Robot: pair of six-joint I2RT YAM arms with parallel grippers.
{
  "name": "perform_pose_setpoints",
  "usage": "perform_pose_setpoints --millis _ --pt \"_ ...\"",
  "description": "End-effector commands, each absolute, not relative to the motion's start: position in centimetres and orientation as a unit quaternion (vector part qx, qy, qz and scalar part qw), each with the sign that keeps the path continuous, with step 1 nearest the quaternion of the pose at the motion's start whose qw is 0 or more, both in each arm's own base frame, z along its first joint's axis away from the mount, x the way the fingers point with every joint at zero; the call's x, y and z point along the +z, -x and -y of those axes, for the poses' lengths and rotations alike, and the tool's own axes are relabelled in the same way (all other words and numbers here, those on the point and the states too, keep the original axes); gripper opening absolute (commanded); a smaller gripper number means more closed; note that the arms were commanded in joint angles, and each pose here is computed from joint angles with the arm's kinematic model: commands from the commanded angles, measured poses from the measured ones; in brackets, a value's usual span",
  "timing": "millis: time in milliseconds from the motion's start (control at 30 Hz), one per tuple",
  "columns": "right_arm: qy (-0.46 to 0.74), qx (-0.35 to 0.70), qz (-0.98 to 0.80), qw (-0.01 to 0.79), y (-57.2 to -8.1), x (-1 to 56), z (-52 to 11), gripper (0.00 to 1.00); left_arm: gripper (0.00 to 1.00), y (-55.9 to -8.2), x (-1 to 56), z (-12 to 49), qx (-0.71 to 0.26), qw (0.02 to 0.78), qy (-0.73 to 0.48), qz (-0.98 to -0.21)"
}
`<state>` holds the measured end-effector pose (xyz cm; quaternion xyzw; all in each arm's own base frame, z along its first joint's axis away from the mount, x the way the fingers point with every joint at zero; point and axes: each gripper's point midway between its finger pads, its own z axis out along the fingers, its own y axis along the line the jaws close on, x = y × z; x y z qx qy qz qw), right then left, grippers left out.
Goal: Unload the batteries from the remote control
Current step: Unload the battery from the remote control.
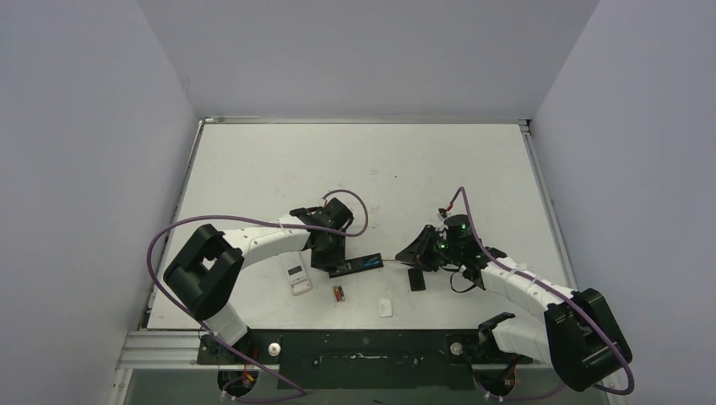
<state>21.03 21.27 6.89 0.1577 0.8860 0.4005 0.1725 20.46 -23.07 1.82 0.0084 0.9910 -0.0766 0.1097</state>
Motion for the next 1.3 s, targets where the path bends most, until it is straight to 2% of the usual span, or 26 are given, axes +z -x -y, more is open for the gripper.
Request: perform_pose_setpoints --millis 0,433,867,1267 --pt "-0.144 0.492 -0.823 0.244 -23.9 13.0 -22.4 0.05 0.38 -19.9 -2.6 22.2 -0.031 0.105 -0.018 -0.994" --pt "-0.158 0.487 -0.820 0.257 -24.4 13.9 -20.8 0.05 0.38 -19.9 -2.8 22.2 -0.028 0.103 -0.022 -0.994" --pt "-0.167 0.566 -0.773 0.232 -23.4 15.7 -21.5 0.05 0.38 -19.6 -3.6 22.2 -0.020 0.095 -0.027 -0.995" --pt "-0.185 0.536 -0.789 0.237 -23.5 14.7 -19.6 0.05 0.38 -19.3 -4.2 21.5 -0.006 0.092 -0.021 -0.995"
